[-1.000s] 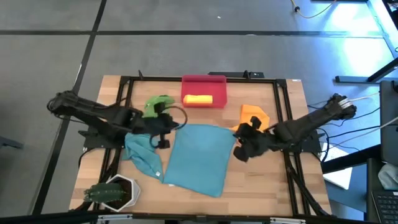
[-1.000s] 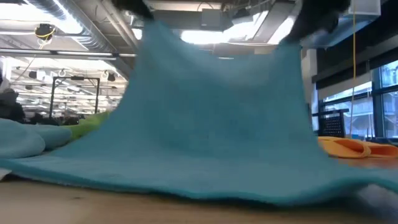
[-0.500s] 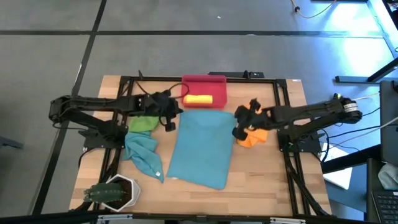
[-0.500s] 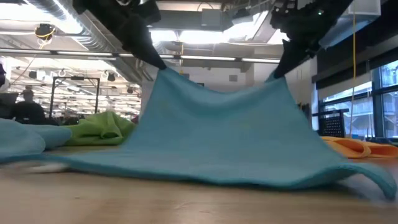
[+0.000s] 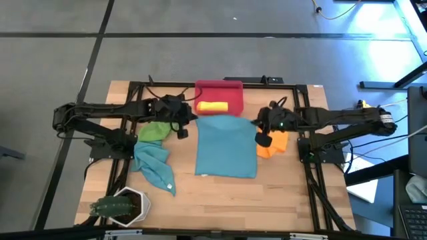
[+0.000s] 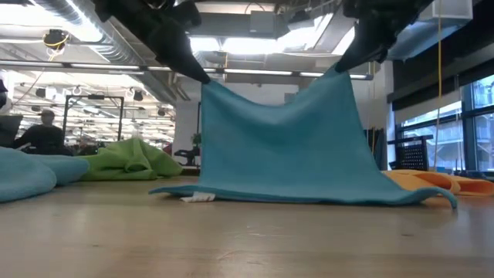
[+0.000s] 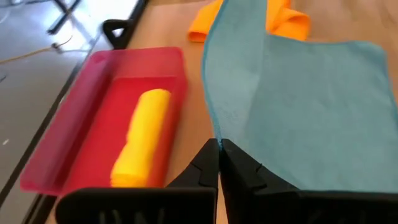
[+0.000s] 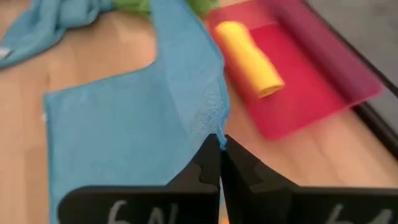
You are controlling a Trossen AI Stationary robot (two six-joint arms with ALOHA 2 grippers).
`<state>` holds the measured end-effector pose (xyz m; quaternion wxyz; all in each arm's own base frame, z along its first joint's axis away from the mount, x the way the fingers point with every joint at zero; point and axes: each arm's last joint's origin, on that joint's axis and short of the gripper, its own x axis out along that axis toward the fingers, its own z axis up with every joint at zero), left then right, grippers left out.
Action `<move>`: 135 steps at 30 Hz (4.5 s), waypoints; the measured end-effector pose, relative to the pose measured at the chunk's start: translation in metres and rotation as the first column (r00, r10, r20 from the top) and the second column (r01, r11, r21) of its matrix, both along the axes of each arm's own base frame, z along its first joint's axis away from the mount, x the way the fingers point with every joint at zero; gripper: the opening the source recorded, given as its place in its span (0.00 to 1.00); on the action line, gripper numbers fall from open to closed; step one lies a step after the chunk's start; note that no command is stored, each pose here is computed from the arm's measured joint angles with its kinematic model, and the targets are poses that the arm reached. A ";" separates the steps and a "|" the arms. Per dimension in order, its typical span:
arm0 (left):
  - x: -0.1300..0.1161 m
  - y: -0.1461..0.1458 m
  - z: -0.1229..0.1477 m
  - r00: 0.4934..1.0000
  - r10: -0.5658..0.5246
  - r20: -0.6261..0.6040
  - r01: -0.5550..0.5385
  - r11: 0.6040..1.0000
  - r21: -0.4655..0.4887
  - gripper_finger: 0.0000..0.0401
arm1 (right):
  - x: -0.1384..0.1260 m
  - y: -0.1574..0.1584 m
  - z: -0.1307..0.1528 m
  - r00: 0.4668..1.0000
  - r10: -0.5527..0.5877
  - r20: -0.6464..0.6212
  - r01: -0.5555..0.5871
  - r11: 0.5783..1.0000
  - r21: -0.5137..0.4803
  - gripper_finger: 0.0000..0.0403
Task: Roll microfiber towels into tight, uniform cylinder then place into a basket
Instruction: Roll the left blue microfiber cloth
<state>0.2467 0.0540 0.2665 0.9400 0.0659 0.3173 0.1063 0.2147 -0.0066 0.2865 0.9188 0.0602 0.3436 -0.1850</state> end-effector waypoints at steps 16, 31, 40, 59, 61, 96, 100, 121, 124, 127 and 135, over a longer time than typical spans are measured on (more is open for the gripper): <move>0.014 -0.063 -0.016 0.963 -0.255 -0.093 0.258 0.966 0.021 0.00 | -0.015 0.066 -0.063 0.982 0.187 0.003 -0.186 0.975 0.124 0.01; 0.037 -0.092 -0.069 0.897 -0.339 -0.285 0.346 0.938 -0.026 0.00 | -0.028 0.082 -0.103 0.951 0.303 0.054 -0.308 0.932 0.190 0.01; 0.042 -0.103 -0.085 0.845 -0.439 -0.307 0.422 0.898 -0.124 0.01 | -0.033 0.087 -0.122 0.945 0.285 0.159 -0.319 0.909 0.269 0.05; 0.045 -0.113 -0.085 0.851 -0.451 -0.268 0.423 0.892 -0.157 0.31 | -0.031 0.089 -0.126 0.951 0.237 0.197 -0.288 0.912 0.293 0.44; 0.045 -0.111 -0.085 0.880 -0.382 -0.281 0.375 0.924 -0.080 0.31 | -0.030 0.085 -0.127 0.962 0.195 0.193 -0.239 0.940 0.243 0.42; 0.061 -0.113 -0.120 0.867 -0.371 -0.332 0.370 0.927 -0.070 0.30 | 0.004 0.092 -0.158 0.913 0.409 -0.007 -0.382 0.857 0.346 0.19; 0.060 -0.117 -0.120 0.863 -0.381 -0.332 0.381 0.922 -0.069 0.30 | 0.002 0.098 -0.157 0.908 0.420 -0.004 -0.391 0.848 0.358 0.19; 0.071 -0.125 -0.112 0.923 -0.355 -0.148 0.319 0.922 -0.222 0.30 | 0.019 0.024 -0.158 0.985 0.161 -0.063 -0.144 0.965 0.219 0.15; 0.067 -0.131 -0.114 0.917 -0.354 -0.185 0.313 0.924 -0.218 0.30 | 0.018 0.018 -0.157 0.973 0.167 -0.160 -0.133 0.970 0.203 0.11; 0.066 -0.129 -0.115 0.923 -0.327 -0.203 0.286 0.935 -0.210 0.29 | 0.017 0.017 -0.152 0.946 0.182 -0.268 -0.131 0.972 0.195 0.07; 0.066 -0.109 -0.119 0.940 -0.223 -0.259 0.180 0.967 -0.179 0.27 | 0.017 0.034 -0.142 0.909 0.234 -0.346 -0.134 0.948 0.289 0.01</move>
